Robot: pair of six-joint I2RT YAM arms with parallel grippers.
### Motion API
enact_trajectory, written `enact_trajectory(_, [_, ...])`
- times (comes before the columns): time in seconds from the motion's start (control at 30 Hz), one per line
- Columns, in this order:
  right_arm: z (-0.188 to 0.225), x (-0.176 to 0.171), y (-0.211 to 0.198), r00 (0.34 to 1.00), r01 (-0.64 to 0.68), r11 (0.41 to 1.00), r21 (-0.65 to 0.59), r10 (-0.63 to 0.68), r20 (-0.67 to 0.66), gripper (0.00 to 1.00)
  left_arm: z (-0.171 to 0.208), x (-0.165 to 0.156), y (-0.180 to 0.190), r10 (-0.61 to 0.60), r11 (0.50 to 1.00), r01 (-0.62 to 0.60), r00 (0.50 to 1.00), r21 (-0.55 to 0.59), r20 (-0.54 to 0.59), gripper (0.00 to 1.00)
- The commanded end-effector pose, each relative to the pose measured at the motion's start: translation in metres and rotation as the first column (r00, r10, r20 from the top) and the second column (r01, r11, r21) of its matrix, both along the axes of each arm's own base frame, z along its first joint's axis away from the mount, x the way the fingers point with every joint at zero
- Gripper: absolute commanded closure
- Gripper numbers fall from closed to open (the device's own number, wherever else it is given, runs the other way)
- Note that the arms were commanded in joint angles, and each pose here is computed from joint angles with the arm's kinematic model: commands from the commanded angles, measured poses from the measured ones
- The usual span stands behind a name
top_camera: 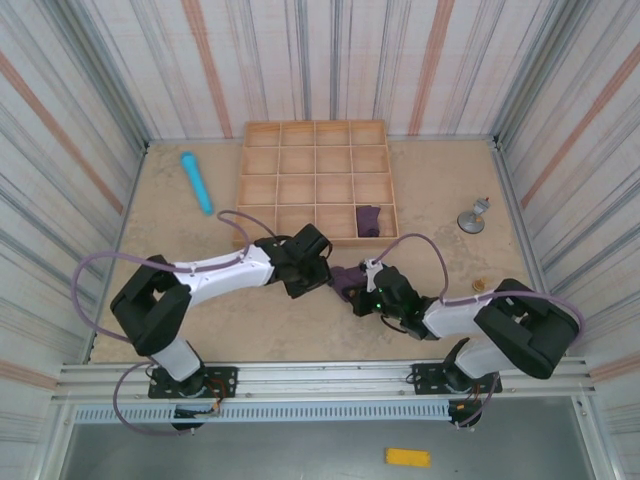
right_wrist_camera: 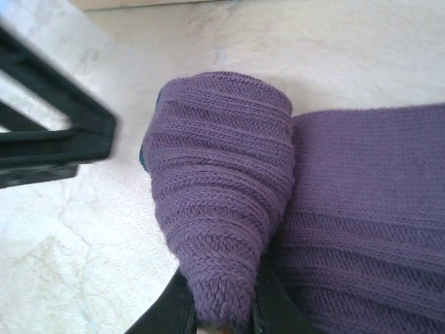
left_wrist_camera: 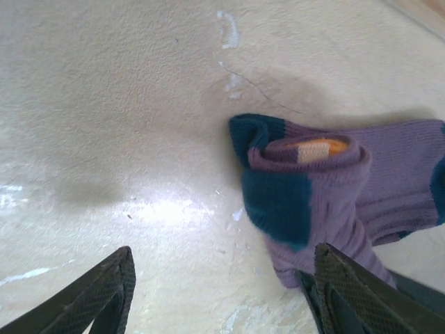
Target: Roll the socks
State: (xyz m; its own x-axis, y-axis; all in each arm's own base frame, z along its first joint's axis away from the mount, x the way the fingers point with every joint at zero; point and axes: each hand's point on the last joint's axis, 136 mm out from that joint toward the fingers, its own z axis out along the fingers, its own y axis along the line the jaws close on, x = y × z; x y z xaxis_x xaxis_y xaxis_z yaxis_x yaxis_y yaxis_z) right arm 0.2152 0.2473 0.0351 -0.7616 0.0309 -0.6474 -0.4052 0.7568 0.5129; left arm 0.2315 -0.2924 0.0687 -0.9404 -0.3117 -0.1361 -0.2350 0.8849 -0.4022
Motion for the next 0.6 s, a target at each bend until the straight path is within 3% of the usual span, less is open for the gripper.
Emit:
enact_trajectory(0.0, [-0.042, -0.029, -0.032, 0.963, 0.08, 0.995, -0.065, -0.094, -0.254, 1.0, 0.02, 0.008, 0.012, -0.007, 0.998, 0.0, 0.992, 0.059, 0.123, 0.34])
enact_trajectory(0.2, [-0.054, -0.041, -0.054, 0.899, 0.163, 0.985, -0.062, -0.174, -0.401, 1.0, 0.018, 0.007, -0.004, -0.052, 0.999, 0.053, 0.988, -0.009, 0.148, 0.45])
enact_trajectory(0.4, [-0.068, -0.052, -0.072, 0.83, 0.251, 0.966, -0.06, -0.247, -0.501, 1.0, 0.008, 0.005, -0.027, -0.119, 0.992, 0.122, 0.986, -0.015, 0.12, 0.48])
enact_trajectory(0.57, [-0.081, -0.063, -0.092, 0.757, 0.321, 0.935, -0.15, -0.349, -0.553, 1.0, -0.002, 0.004, -0.046, -0.146, 0.988, 0.15, 0.985, -0.036, 0.097, 0.5])
